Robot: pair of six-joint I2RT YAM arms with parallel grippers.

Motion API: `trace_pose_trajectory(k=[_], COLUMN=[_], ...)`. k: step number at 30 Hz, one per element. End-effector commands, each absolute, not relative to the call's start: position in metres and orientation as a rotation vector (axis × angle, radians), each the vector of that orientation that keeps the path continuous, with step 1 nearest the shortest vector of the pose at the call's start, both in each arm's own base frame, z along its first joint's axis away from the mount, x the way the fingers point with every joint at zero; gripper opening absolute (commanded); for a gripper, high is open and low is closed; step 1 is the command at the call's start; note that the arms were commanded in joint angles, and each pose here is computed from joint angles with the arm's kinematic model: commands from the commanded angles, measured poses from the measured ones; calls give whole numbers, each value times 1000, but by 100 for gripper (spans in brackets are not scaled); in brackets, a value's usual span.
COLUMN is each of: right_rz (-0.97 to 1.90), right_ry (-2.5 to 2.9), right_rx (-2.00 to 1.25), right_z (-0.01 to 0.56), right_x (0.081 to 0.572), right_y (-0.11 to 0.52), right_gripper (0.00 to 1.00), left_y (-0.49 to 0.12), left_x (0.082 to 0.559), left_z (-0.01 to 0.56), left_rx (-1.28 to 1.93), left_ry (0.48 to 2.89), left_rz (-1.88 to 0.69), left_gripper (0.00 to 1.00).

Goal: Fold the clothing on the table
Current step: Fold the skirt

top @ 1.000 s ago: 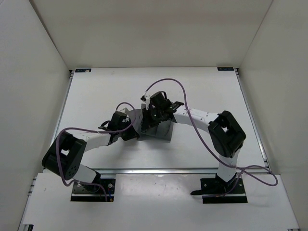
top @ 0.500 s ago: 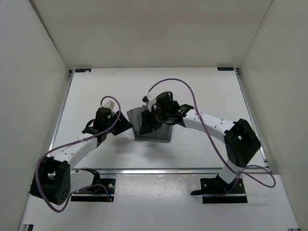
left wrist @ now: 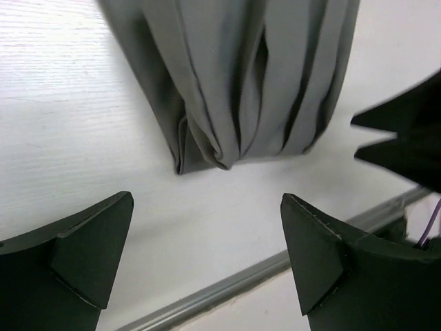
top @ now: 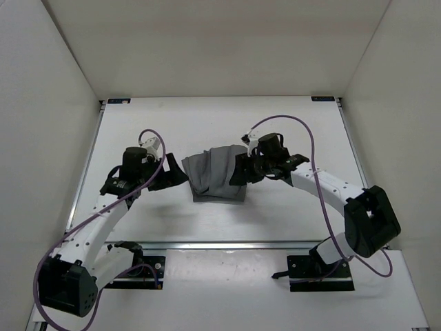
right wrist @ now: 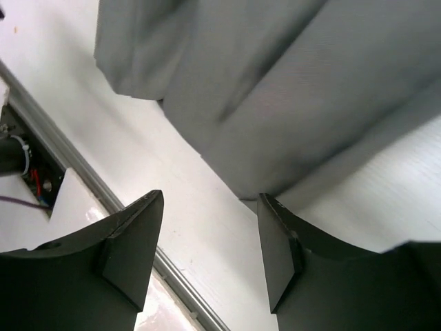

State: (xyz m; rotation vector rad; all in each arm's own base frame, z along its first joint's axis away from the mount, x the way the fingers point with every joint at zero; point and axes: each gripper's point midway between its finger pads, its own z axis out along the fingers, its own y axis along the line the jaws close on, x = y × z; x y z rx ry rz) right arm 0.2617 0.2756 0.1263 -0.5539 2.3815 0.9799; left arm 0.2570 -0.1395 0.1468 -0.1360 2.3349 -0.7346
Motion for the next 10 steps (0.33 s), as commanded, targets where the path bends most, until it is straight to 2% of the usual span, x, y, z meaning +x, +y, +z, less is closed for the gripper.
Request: trace_pose_trajectory(k=[1,10], right_rz=[914,784], right_ry=[2297,2321], right_rx=[-539,-445], right_z=[147,130], right_x=[273,284], right_y=[264,253], right_gripper=[54,57], left_y=[-140,-122], left_x=[231,220], left_z=[135,122], left_rx=[41,50], left_ry=[2476,2539], left_rz=[-654,-550], left_gripper=[99,98])
